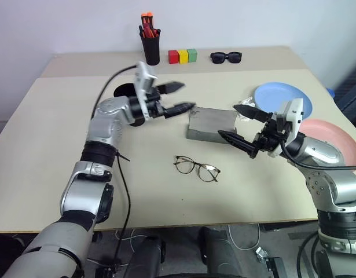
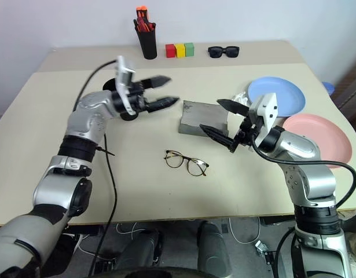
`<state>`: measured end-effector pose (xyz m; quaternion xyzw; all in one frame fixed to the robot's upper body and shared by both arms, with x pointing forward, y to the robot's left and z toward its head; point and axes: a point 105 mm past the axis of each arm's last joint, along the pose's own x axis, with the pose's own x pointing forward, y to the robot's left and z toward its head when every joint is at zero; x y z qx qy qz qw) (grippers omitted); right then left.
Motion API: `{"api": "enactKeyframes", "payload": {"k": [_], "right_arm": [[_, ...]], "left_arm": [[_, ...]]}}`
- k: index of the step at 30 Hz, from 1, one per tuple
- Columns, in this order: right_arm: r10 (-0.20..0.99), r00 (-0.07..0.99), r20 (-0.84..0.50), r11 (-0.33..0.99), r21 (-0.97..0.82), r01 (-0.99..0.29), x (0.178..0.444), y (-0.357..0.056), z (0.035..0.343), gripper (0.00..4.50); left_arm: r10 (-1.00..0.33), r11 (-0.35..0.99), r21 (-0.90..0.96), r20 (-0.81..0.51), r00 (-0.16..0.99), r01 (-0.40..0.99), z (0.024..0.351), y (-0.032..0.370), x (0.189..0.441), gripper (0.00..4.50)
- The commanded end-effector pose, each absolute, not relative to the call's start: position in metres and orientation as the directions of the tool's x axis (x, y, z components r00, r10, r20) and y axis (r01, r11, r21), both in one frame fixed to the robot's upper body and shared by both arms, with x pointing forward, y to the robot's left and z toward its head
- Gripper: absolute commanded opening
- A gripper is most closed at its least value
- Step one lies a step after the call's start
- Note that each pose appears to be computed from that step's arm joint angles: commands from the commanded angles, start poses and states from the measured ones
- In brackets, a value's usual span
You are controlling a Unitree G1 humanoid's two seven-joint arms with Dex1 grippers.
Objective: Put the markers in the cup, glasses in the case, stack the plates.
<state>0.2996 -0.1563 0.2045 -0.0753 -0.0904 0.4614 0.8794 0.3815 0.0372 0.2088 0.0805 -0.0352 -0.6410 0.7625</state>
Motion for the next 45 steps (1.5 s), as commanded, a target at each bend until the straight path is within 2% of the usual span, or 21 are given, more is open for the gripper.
{"api": "enactKeyframes", "payload": {"k": [1,4,7,11,21,24,31,36,42,45], "right_arm": [[0.818,0.571,0.073,0.566,-0.275,-0.777,0.289,-0.168,0.209,4.50],[0.782,0.622,0.035,0.602,-0.298,-0.741,0.287,-0.182,0.203,4.50],[0.749,0.662,0.034,0.640,-0.296,-0.709,0.280,-0.195,0.202,4.50],[0.721,0.693,0.030,0.667,-0.300,-0.682,0.270,-0.198,0.197,4.50],[0.695,0.717,0.052,0.693,-0.312,-0.650,0.266,-0.196,0.200,4.50],[0.691,0.721,0.052,0.696,-0.316,-0.645,0.267,-0.196,0.200,4.50],[0.695,0.717,0.058,0.693,-0.319,-0.646,0.271,-0.194,0.200,4.50],[0.700,0.712,0.057,0.688,-0.321,-0.650,0.274,-0.194,0.200,4.50],[0.709,0.702,0.057,0.680,-0.318,-0.661,0.276,-0.191,0.199,4.50],[0.715,0.697,0.059,0.675,-0.317,-0.666,0.278,-0.190,0.200,4.50]], "left_arm": [[-0.977,0.073,0.235,-0.180,0.117,0.969,0.189,0.012,0.382,4.47],[-0.959,0.047,0.236,-0.263,0.110,0.971,0.169,0.001,0.384,4.47],[-0.965,0.041,0.220,-0.243,0.095,0.975,0.168,-0.010,0.384,4.47],[-0.943,0.055,0.268,-0.304,0.138,0.962,0.156,-0.019,0.388,4.47],[-0.881,0.153,0.305,-0.388,0.270,0.940,0.137,-0.029,0.400,4.47],[-0.877,0.167,0.285,-0.394,0.274,0.944,0.133,-0.029,0.400,3.69],[-0.878,0.160,0.254,-0.405,0.255,0.954,0.132,-0.023,0.400,0.07],[-0.876,0.113,0.232,-0.435,0.207,0.966,0.137,-0.006,0.399,0.02],[-0.886,-0.020,0.124,-0.462,0.040,0.992,0.144,0.028,0.386,0.02],[-0.868,-0.032,0.103,-0.496,0.024,0.994,0.141,0.049,0.384,0.02]]}}
